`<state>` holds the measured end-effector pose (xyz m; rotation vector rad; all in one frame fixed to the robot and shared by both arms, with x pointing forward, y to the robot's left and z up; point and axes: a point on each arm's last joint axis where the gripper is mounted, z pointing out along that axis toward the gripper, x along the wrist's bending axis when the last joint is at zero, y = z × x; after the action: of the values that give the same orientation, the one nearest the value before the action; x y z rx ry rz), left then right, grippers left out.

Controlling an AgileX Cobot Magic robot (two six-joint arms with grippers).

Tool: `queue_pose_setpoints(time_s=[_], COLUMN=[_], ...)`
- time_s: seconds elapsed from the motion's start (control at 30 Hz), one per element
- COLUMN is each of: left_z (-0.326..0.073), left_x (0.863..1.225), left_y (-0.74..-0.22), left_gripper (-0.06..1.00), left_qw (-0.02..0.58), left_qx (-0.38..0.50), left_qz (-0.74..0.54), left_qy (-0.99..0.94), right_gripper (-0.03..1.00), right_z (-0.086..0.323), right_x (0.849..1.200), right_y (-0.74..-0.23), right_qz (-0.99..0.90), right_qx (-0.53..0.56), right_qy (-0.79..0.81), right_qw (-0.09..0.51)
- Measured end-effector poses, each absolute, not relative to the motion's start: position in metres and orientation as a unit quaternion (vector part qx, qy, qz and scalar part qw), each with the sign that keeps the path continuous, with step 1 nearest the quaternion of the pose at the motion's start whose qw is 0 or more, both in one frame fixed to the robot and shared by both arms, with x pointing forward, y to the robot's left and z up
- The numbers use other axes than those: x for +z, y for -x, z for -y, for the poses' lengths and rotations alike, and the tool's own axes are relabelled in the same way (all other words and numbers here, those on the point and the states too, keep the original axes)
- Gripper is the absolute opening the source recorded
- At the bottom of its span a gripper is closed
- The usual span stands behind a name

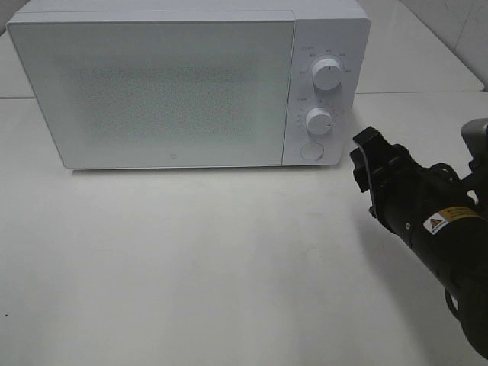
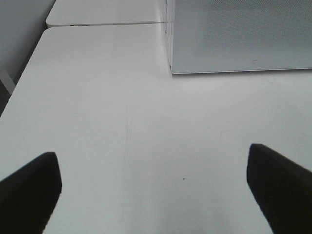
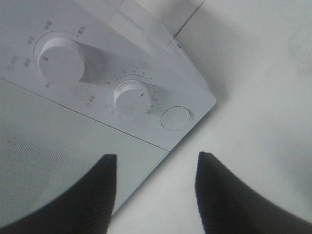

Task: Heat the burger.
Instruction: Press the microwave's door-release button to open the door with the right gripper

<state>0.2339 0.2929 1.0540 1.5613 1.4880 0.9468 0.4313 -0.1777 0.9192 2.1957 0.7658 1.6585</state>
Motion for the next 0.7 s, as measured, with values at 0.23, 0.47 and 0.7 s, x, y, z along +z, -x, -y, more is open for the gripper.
queue_pose_setpoints(time_s=[0.23,0.47,0.7], left_z=[-0.2929,-0.2929,-0.2929], left_x=[1.054,1.054,1.054], left_y=[-0.2339,-0.2339,-0.2339], left_gripper=[0.97,0.97,0.97], left_qw=[0.383,0.383,0.383], left_qx=[0.371,0.371,0.371], left_qz=[-0.584,-0.584,-0.584], left_qy=[-0.612,-0.612,-0.612], right_gripper=[0.25,0.12,0.0], right_z=[0.1778,0.1778,0.1772], right_x=[0.9192,0.9192,0.9169], right_y=[-0.4313,-0.4313,-0.4305], right_qz=[-0.156,-0.097,-0.062], right_qx=[0.589,0.592,0.581], right_qy=[-0.791,-0.8,-0.811], right_qw=[0.06,0.016,-0.014])
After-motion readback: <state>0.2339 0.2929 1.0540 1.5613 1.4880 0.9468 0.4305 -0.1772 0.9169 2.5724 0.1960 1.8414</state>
